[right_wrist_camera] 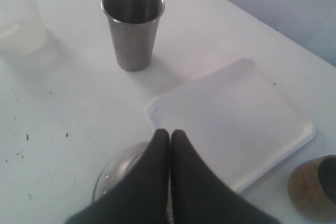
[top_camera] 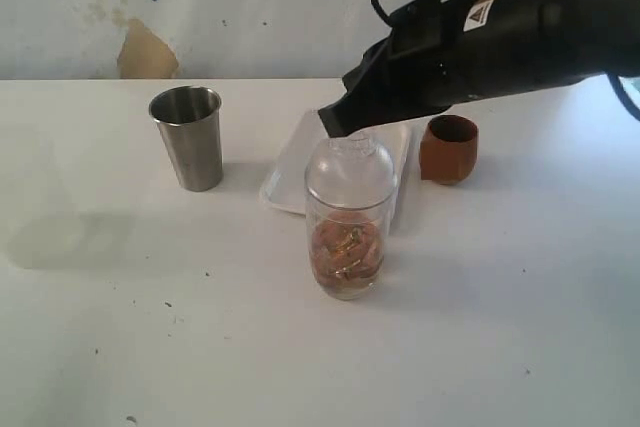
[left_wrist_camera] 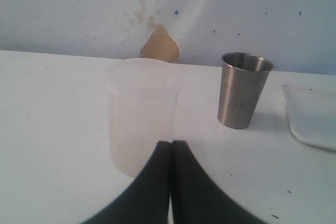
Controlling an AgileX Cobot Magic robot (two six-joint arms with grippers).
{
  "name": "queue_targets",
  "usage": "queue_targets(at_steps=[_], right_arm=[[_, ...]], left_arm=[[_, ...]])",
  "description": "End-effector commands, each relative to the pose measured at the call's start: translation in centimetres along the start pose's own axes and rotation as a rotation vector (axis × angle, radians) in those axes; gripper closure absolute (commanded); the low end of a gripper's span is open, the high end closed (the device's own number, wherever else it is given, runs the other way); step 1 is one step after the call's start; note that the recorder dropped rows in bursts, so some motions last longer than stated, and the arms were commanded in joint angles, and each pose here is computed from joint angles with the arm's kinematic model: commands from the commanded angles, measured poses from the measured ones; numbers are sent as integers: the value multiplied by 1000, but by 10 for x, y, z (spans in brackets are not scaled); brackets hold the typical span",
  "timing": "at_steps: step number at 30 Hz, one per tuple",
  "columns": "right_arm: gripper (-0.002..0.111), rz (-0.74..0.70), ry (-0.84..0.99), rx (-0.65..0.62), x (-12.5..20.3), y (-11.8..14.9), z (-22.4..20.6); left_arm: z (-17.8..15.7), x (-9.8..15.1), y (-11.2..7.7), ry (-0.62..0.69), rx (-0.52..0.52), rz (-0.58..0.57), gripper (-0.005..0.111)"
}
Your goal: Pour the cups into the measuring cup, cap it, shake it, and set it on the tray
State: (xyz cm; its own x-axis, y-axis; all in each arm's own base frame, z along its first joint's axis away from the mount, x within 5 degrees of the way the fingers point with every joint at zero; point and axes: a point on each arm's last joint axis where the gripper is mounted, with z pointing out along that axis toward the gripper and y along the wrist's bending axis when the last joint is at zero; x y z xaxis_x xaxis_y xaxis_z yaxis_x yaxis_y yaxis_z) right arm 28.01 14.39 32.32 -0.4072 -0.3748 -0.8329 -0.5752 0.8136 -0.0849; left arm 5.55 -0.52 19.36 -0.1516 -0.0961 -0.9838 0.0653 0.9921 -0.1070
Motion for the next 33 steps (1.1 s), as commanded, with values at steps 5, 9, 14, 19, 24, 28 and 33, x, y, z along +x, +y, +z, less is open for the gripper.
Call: queue_targets(at_steps=[5, 9, 14, 19, 24, 28, 33], right_arm=[[108, -2, 21, -1, 3, -2, 0], [108, 2, 46, -6, 7, -2, 8], [108, 5, 83, -16, 12, -1, 16], [108, 7, 123, -28, 17, -1, 22], [108, 8, 127, -29, 18, -1, 25], [108, 7, 116, -25, 16, -1, 23], [108, 5, 87, -19, 12, -1, 16]], left_arm=[[0, 1, 0, -8, -4, 3, 107], [0, 1, 0, -8, -4, 3, 107], [0, 1, 0, -8, -4, 3, 107], [0, 1, 0, -8, -4, 3, 107], [0, 1, 0, -8, -4, 3, 107], [0, 1, 0, -8, -4, 3, 107], [0, 1, 0, -8, -4, 3, 107]])
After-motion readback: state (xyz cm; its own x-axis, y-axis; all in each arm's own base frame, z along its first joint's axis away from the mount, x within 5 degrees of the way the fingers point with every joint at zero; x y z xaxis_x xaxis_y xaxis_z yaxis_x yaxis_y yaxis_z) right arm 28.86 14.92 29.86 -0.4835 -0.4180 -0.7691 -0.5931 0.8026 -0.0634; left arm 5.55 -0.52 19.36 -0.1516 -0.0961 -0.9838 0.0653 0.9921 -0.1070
